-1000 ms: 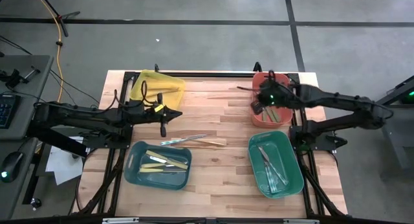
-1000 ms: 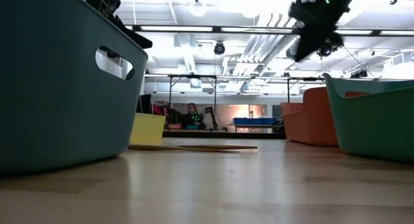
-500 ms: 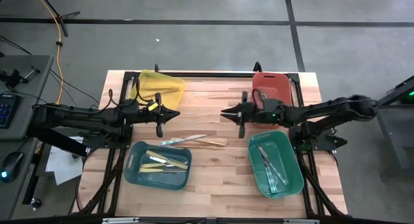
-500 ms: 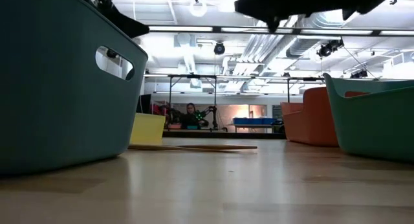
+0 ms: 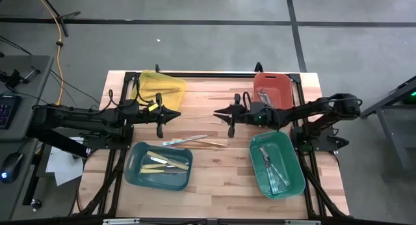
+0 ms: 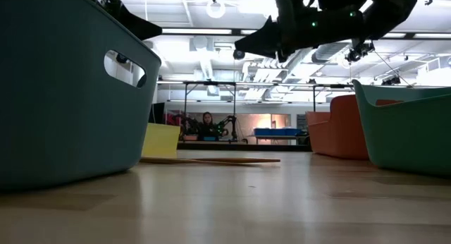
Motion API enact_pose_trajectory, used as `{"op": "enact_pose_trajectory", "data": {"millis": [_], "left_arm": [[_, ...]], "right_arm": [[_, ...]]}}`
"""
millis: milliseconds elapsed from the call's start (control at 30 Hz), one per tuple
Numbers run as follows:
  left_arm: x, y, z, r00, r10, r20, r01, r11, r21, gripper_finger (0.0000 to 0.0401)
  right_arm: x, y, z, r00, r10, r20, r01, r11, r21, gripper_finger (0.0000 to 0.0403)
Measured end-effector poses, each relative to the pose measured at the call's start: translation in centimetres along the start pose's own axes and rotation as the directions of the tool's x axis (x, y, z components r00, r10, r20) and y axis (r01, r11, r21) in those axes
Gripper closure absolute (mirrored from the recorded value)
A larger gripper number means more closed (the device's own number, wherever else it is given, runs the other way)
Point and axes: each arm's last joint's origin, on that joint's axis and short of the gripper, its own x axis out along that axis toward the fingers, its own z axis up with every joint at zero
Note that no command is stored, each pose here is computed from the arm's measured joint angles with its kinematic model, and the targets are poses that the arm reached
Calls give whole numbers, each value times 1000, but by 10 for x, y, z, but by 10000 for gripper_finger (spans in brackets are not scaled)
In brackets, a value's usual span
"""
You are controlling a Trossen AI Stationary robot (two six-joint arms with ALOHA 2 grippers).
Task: Sort silverware by color (type)
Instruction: Put the gold knife into the yellow bin
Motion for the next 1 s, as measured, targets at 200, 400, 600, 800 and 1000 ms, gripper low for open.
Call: {"op": "enact_pose_trajectory", "data": {"millis": [200, 400, 600, 800, 1000], "left_arm": [[0, 0, 0, 1000, 0, -2, 0, 1000, 0, 401], [0, 0, 0, 1000, 0, -1, 0, 1000, 0, 401], [0, 0, 0, 1000, 0, -1, 0, 1000, 0, 401], [0, 0, 0, 1000, 0, -1, 0, 1000, 0, 401], [0, 0, 0, 1000, 0, -2, 0, 1000, 0, 401]], "right_arm": [[-1, 2, 2, 1000, 8, 7, -8, 1000, 13, 326], [-1, 8, 2, 1000, 29, 7, -29, 1000, 11, 243], [-2, 9, 2, 999, 33, 7, -34, 999, 37, 172], [2, 12, 6, 993, 113, -25, -109, 987, 117, 159], [19, 32, 14, 929, 117, -352, -88, 991, 97, 164]]}}
